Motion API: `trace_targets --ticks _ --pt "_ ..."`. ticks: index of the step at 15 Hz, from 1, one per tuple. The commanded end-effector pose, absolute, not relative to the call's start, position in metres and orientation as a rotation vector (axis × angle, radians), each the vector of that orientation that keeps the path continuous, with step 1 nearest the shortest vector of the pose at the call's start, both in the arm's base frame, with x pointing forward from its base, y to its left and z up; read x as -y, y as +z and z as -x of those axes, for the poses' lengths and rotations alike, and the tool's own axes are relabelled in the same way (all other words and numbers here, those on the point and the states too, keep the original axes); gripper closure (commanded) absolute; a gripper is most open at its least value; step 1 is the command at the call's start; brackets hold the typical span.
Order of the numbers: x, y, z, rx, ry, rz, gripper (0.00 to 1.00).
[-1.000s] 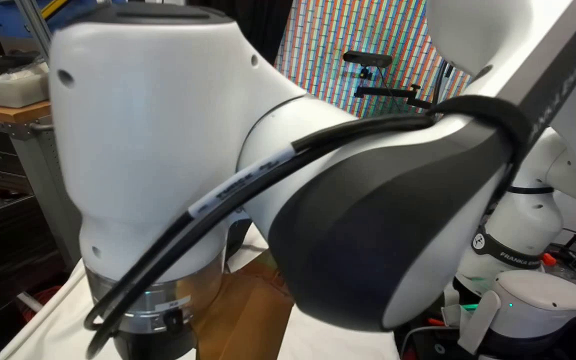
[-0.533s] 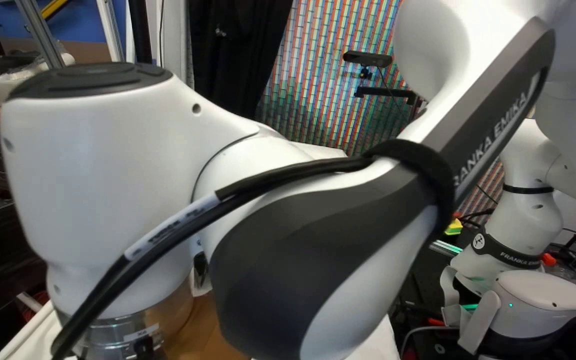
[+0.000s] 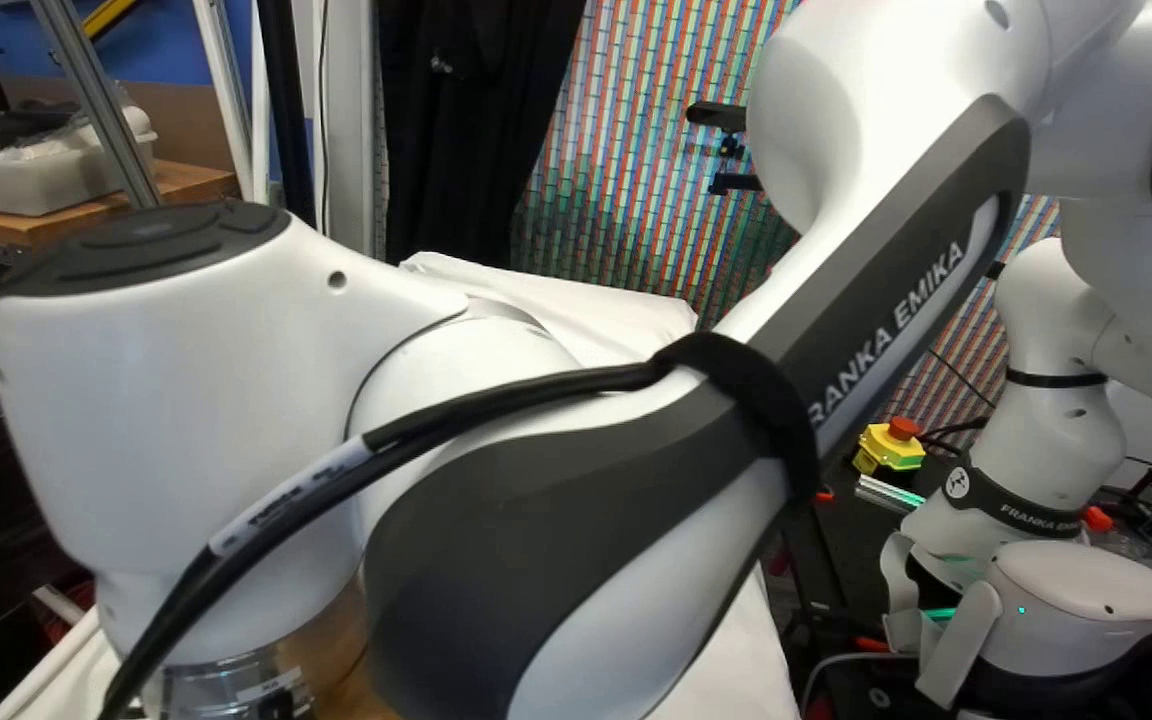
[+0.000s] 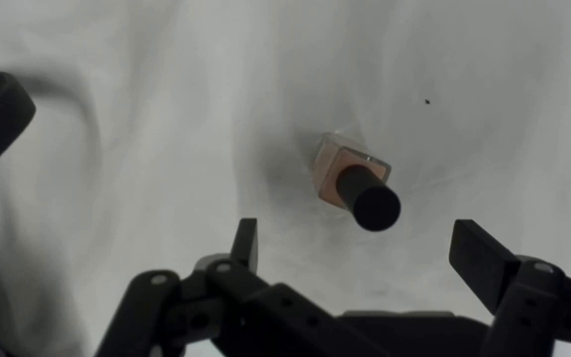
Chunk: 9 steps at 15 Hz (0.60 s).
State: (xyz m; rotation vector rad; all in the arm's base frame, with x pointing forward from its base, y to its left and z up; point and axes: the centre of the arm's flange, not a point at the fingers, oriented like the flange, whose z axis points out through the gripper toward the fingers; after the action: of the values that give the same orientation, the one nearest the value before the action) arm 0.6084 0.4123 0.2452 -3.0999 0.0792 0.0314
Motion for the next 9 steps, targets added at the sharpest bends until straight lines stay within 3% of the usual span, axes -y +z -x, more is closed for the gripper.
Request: trace_targets --ticks 1,9 --pt "-0.42 0.242 -0.611 -0.1 0.048 3.097 0.0" --pt "-0.424 0.214 -0.608 -0.103 0.097 3.117 0.0"
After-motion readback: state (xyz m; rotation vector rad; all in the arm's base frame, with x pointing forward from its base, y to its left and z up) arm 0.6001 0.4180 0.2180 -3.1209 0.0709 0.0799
